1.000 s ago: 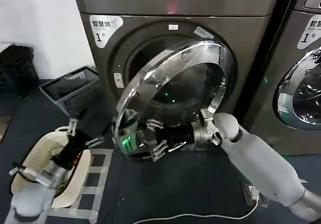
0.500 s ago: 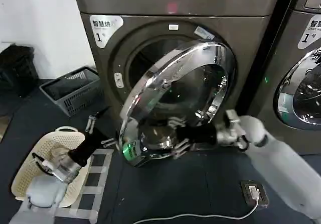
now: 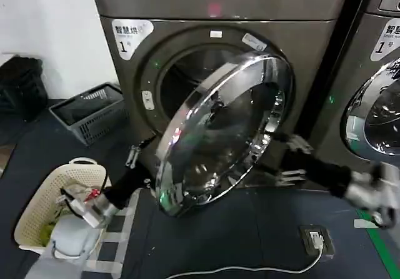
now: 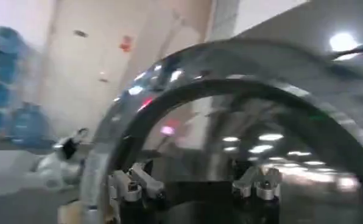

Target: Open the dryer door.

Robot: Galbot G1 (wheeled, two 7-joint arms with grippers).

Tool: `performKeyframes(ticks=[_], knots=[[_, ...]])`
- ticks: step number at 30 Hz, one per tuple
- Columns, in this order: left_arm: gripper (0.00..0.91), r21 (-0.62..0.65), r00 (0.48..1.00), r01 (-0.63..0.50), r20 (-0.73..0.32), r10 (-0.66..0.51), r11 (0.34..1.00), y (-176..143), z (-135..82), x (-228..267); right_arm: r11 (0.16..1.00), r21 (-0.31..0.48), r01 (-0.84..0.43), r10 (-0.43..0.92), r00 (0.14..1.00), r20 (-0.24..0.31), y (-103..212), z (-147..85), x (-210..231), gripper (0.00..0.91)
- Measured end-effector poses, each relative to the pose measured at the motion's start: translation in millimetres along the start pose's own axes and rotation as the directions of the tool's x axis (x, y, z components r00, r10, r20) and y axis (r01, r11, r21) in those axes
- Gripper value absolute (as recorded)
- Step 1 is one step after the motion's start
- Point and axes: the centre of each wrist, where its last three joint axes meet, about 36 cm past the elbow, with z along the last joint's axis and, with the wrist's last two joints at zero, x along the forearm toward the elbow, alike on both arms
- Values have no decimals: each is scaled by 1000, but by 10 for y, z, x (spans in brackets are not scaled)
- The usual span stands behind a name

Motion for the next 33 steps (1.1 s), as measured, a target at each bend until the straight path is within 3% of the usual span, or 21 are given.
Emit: performKeyframes(ticks=[5, 10, 15, 18, 21, 26, 33], knots=[[907, 18, 999, -28, 25, 27, 999, -108, 1, -126, 953, 197, -231, 244, 969, -39, 207, -237, 606, 907], [907, 39, 998, -54, 45, 53, 998, -232, 42, -263, 796, 363, -485, 549, 830, -96, 417, -360, 1232, 907], [907, 55, 995, -74, 65, 71, 996, -290, 82, -402, 500, 512, -698, 846, 521, -116, 691, -403, 1686, 907], [907, 62, 993, -88, 80, 83, 994, -323, 102, -500, 289, 551, -783, 952, 296, -78, 822, -421, 1884, 907], [907, 72, 991, -102, 94, 95, 992, -378, 120, -602, 60, 601, -797, 998, 69, -8, 939, -437, 2118, 907], [907, 77, 986, -132, 113, 123, 988, -508, 163, -800, -223, 647, -729, 972, -220, 86, 1145, -446, 2549, 907], [907, 99, 974, -179, 159, 162, 979, -756, 174, -1204, -390, 669, -632, 899, -419, 128, 1408, -512, 3053, 907]])
